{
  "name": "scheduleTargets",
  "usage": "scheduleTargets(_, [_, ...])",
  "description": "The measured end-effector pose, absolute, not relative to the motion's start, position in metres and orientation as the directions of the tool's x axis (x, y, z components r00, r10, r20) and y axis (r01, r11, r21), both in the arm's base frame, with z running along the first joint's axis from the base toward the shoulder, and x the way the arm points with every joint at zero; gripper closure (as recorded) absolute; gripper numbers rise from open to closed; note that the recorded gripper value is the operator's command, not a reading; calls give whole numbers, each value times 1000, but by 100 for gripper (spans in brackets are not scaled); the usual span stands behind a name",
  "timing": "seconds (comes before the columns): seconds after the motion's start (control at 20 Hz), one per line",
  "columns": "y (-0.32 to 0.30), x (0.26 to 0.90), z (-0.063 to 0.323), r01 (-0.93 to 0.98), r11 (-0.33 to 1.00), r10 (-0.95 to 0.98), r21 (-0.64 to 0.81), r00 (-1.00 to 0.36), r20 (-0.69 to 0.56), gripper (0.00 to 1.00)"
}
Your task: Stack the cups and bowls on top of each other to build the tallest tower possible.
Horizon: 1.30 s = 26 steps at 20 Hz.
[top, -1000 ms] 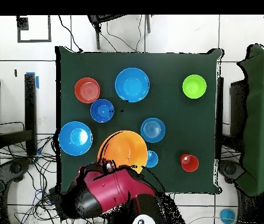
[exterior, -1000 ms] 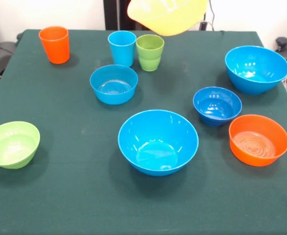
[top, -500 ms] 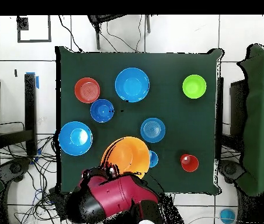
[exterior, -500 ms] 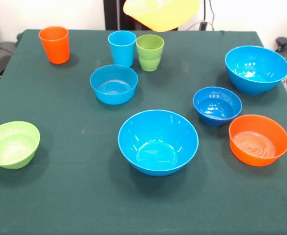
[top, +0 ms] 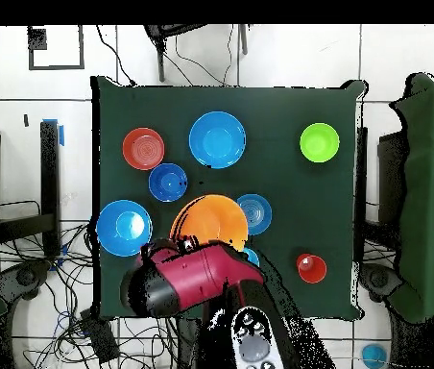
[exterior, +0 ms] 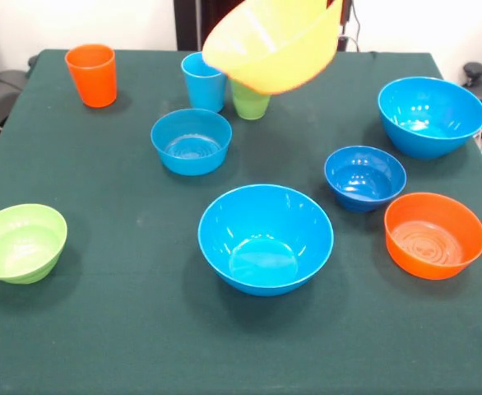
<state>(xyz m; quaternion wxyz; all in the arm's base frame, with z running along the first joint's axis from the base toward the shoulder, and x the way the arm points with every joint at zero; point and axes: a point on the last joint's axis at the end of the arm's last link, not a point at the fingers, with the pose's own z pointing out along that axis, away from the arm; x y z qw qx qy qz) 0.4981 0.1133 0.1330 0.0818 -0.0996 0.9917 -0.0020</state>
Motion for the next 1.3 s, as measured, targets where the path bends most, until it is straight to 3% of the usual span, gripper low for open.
scheduleTargets(0.5, [112, 569, 97, -162, 987, -159, 2, -973, -169, 100])
scheduleTargets(1.3, [123, 620, 57, -149, 988, -142, 26, -970, -195, 100])
